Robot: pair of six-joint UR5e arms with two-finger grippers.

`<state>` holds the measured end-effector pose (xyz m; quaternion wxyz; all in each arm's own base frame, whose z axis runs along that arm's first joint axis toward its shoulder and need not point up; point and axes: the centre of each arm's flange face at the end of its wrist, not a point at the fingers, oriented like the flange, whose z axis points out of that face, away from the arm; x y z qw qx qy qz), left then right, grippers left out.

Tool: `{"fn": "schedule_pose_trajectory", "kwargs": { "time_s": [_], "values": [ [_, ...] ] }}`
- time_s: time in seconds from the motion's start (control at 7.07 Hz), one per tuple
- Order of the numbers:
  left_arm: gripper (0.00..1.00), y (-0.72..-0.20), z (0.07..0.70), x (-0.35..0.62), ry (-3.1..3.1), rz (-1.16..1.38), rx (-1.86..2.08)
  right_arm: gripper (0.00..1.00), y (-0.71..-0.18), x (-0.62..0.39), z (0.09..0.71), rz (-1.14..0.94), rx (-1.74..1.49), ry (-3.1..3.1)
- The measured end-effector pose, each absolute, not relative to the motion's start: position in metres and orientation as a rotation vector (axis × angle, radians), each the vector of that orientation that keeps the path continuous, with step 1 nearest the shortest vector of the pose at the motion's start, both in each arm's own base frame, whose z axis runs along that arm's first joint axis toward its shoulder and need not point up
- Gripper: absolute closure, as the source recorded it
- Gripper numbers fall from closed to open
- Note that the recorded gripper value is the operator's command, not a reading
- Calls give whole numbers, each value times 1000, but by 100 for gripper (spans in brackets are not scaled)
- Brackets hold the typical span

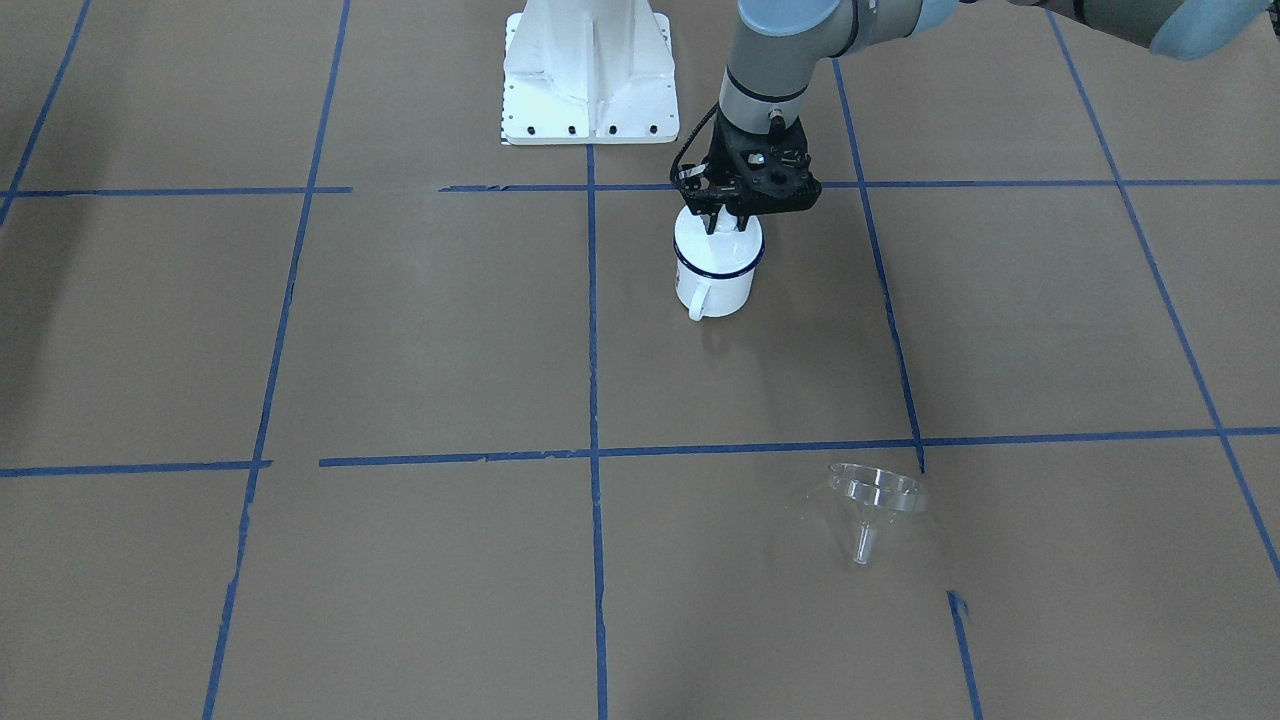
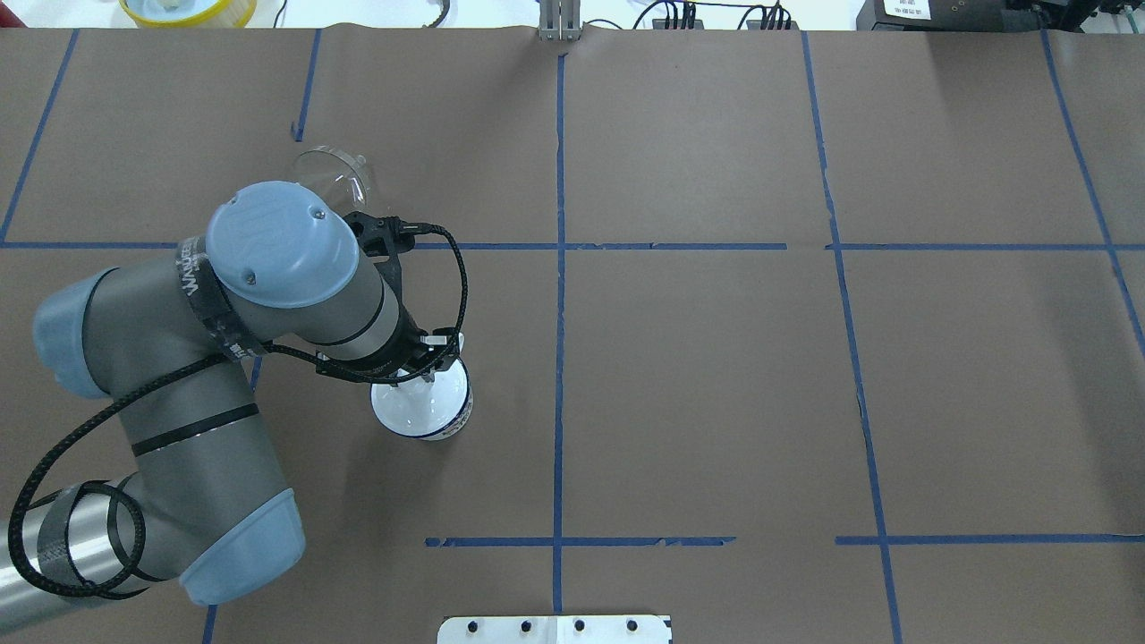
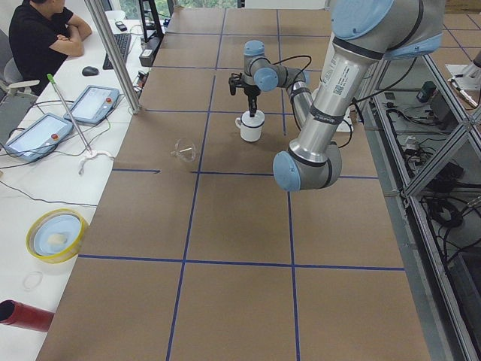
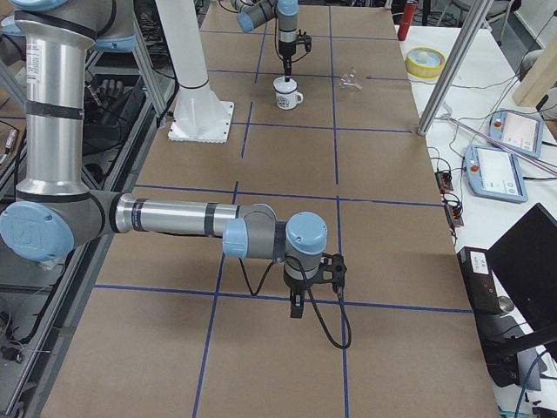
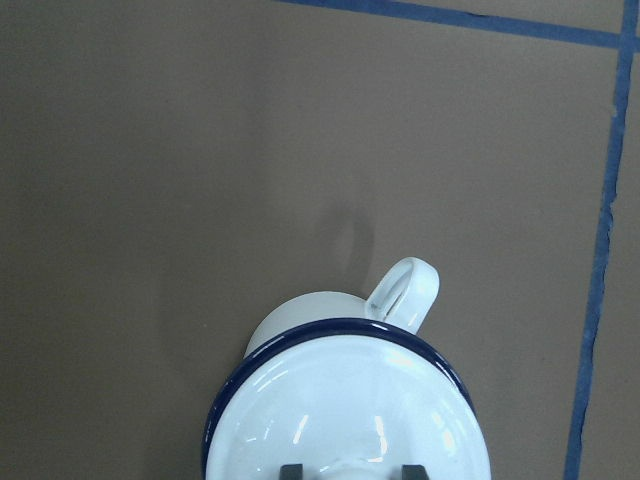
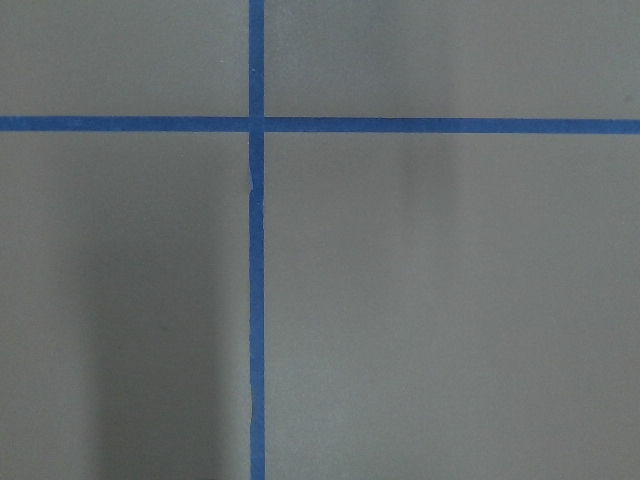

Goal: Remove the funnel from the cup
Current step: 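Lower the white lid onto the mug opening and adjust its seating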

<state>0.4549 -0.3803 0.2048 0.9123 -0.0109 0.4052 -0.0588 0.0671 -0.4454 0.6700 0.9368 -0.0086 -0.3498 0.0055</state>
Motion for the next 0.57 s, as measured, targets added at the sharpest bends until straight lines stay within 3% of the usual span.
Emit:
{"fn": "schedule_pose_trajectory", "kwargs": {
  "time_s": [0.57],
  "values": [
    [100,-381,204,452,835,-121,-19,0,-445,67,670,11,-18,-715]
  ]
}}
